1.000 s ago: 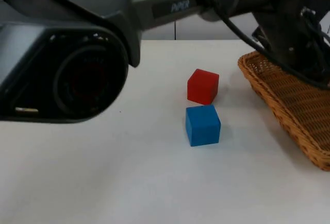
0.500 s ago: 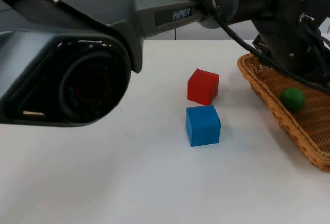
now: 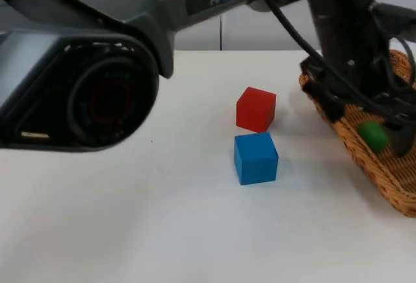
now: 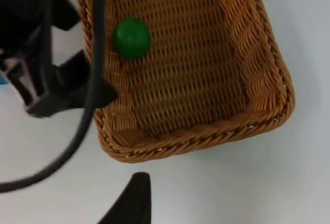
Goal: Place all geometric objects except the red cube into the basket.
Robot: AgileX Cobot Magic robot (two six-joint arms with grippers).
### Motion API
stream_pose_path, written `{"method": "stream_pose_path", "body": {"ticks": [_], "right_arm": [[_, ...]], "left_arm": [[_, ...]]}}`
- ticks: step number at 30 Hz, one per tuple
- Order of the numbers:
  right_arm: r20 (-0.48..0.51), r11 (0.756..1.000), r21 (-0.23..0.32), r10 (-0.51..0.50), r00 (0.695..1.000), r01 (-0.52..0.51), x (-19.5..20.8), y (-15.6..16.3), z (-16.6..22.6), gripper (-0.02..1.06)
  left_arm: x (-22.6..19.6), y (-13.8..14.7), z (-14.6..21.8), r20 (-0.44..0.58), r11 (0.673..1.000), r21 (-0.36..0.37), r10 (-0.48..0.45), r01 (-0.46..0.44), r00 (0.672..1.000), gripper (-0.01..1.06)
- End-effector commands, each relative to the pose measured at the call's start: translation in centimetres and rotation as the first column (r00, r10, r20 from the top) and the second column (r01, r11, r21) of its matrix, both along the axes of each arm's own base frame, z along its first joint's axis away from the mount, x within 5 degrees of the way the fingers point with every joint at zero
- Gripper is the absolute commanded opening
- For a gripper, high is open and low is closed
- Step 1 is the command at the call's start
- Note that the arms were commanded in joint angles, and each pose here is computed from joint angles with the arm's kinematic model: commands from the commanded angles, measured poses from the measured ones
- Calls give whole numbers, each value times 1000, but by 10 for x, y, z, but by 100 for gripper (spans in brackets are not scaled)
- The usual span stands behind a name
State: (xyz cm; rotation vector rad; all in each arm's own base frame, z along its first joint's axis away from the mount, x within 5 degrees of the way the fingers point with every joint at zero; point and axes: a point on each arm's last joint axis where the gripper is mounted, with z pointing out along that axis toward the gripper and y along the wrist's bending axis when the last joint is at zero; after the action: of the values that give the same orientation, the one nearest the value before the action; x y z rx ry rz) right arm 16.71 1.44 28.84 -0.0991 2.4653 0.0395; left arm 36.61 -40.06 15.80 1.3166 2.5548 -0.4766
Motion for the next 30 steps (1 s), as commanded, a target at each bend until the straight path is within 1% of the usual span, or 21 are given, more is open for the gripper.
{"method": "stream_pose_path", "body": {"ticks": [1,3,4,6,7,9,11,12,13,14,17,18,19,21,23,24,26,27,28,29,30], "right_arm": [[18,1000,2,-7,1000,7,2,-1,3,105],[20,1000,2,-7,1000,6,2,-1,3,105],[20,1000,2,-7,1000,6,2,-1,3,105],[22,1000,2,-7,1000,6,2,-1,3,105],[22,1000,2,-7,1000,6,2,-1,3,105],[22,1000,2,-7,1000,6,2,-1,3,105],[22,1000,2,-7,1000,6,2,-1,3,105],[22,1000,2,-7,1000,6,2,-1,3,105],[22,1000,2,-7,1000,6,2,-1,3,105],[22,1000,2,-7,1000,6,2,-1,3,105],[22,1000,2,-7,1000,6,2,-1,3,105],[22,1000,2,-7,1000,6,2,-1,3,105],[22,1000,2,-7,1000,6,2,-1,3,105],[22,1000,2,-7,1000,6,2,-1,3,105],[31,1000,3,-7,999,6,1,-1,4,105],[31,1000,3,-7,999,6,1,-1,4,105],[31,1000,3,-7,999,6,1,-1,4,105],[31,1000,3,-7,999,6,1,-1,4,105],[31,1000,3,-7,999,6,1,-1,4,105],[31,1000,3,-7,999,6,1,-1,4,105],[31,1000,3,-7,999,6,1,-1,4,105]], "left_arm": [[3,7,20,17,1000,0,30,-30,999,95],[6,17,36,32,998,-6,58,-58,998,95],[6,17,36,32,998,-6,58,-58,998,95],[9,30,59,95,996,16,83,-85,992,95],[7,35,67,107,995,24,91,-94,990,95],[3,38,71,103,996,31,86,-89,991,95],[1,50,81,114,993,58,91,-98,989,95],[-2,54,79,113,992,85,88,-98,990,95],[-2,54,79,113,992,85,88,-98,990,95],[-3,64,78,111,987,117,98,-111,989,95],[-8,83,65,55,971,185,144,-152,988,95],[-9,89,62,42,965,193,171,-176,984,95],[-9,89,62,42,965,193,171,-176,984,95],[-14,100,55,25,959,208,191,-192,981,95],[-20,115,56,24,954,208,214,-214,977,95],[-20,115,56,24,954,208,214,-214,977,95],[-28,132,57,27,946,201,255,-255,967,95],[-30,141,62,39,941,181,282,-284,959,95],[-38,157,66,46,931,166,321,-324,946,95],[-38,157,66,46,931,166,321,-324,946,95],[-42,169,66,47,921,159,352,-355,935,95]]}}
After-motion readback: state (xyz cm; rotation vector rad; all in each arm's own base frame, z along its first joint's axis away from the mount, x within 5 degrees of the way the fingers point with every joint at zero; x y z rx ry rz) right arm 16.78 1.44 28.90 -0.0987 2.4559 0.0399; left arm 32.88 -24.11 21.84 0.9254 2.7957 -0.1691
